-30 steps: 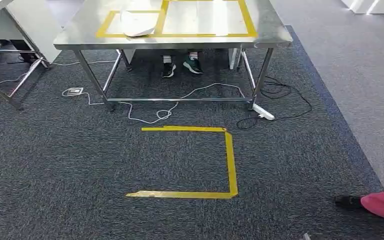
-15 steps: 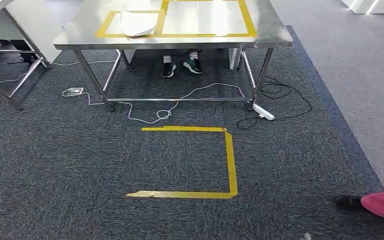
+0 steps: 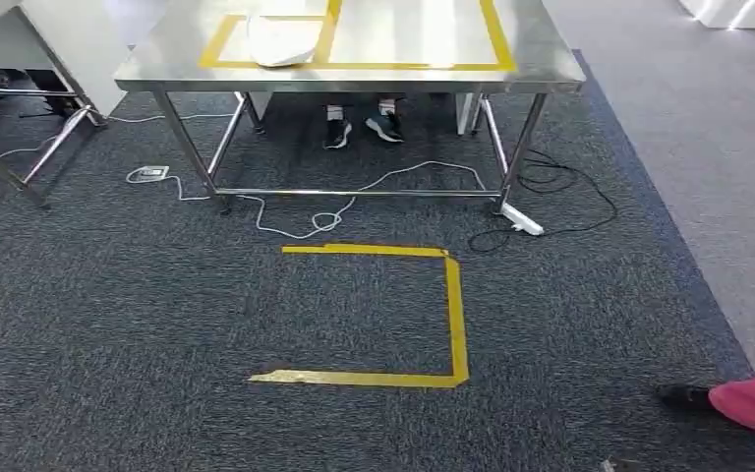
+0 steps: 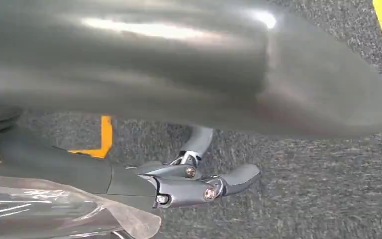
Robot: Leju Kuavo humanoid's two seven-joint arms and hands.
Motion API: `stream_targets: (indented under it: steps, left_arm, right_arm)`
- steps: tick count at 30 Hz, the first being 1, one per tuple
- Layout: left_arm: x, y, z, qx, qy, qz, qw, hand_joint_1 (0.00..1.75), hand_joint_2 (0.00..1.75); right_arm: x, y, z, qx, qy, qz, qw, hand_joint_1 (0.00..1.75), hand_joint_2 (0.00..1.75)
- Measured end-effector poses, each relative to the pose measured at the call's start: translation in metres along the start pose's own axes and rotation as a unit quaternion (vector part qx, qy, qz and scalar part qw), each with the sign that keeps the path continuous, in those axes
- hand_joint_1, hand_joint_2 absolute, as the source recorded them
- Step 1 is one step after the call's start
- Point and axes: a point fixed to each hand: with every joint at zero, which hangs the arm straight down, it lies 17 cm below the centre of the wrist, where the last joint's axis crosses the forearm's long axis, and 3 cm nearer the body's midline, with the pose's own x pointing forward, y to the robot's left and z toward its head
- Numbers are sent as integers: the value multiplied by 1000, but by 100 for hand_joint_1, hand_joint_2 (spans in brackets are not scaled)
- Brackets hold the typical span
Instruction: Take the parts from the cabinet and place them on the table.
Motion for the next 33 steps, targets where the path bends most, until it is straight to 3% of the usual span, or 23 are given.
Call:
stream_targets:
  steps: [33]
  left_arm:
    - [-4,-7,0,-14,14,19,1000,0,0]
  right_arm:
    - [2,-1,-5,-3,-2,19,1000,0,0]
